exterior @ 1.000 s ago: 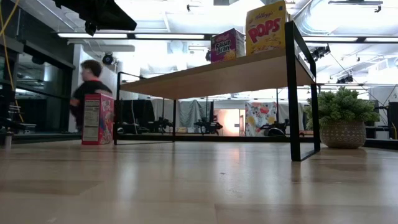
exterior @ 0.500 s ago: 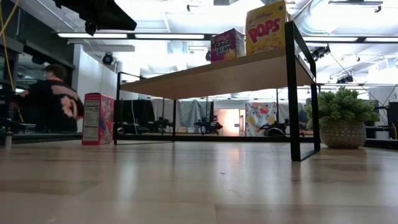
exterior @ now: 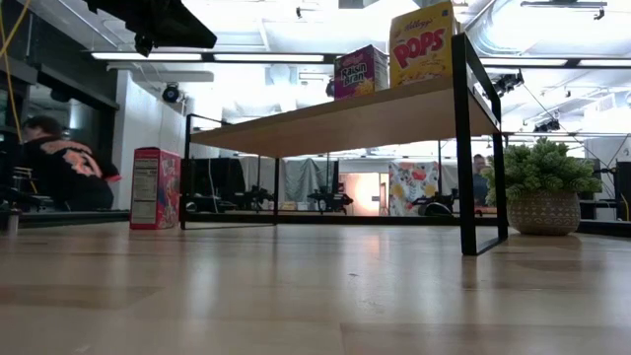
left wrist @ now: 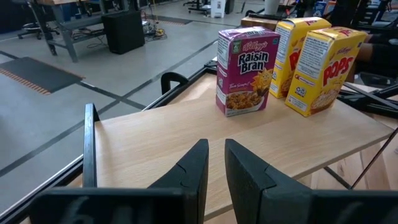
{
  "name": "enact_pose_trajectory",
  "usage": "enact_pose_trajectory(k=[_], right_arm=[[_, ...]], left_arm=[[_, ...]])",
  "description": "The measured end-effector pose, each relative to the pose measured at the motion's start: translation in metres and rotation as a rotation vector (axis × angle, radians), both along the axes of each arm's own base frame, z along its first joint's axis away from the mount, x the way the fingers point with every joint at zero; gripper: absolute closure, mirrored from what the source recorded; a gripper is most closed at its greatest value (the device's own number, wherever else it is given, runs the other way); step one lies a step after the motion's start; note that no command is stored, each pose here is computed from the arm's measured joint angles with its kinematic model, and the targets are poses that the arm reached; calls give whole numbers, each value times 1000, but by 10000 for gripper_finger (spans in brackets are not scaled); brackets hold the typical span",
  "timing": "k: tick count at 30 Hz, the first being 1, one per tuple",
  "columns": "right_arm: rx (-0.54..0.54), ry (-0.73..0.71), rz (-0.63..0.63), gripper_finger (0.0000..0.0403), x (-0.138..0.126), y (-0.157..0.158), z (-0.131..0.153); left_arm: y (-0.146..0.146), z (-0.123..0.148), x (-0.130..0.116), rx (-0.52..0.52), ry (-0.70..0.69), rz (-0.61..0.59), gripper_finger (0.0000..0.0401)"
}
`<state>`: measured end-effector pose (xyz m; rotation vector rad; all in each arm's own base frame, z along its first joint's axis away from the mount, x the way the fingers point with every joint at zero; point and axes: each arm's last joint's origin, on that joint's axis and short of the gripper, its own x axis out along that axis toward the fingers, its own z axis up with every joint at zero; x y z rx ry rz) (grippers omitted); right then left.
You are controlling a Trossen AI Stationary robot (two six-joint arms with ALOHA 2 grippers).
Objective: Stack cereal on shelf
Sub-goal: Put the violet cereal box on the shelf
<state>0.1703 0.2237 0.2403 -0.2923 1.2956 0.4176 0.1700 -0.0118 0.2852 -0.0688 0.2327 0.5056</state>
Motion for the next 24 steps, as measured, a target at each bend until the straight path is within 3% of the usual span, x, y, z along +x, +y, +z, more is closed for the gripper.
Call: enact_pose_trajectory(k=[9,19,24], right_arm=[[-20,-44,-25,87,5,-3,-1],[12,-29,-43,196,5,-1,-1],[15,-26,-41,231,5,-1,-1]], left_arm=[[0,0,0,-4,-2,1,354],[0,0,0,-7,-4,1,354],[0,0,0,-8,-4,1,354]])
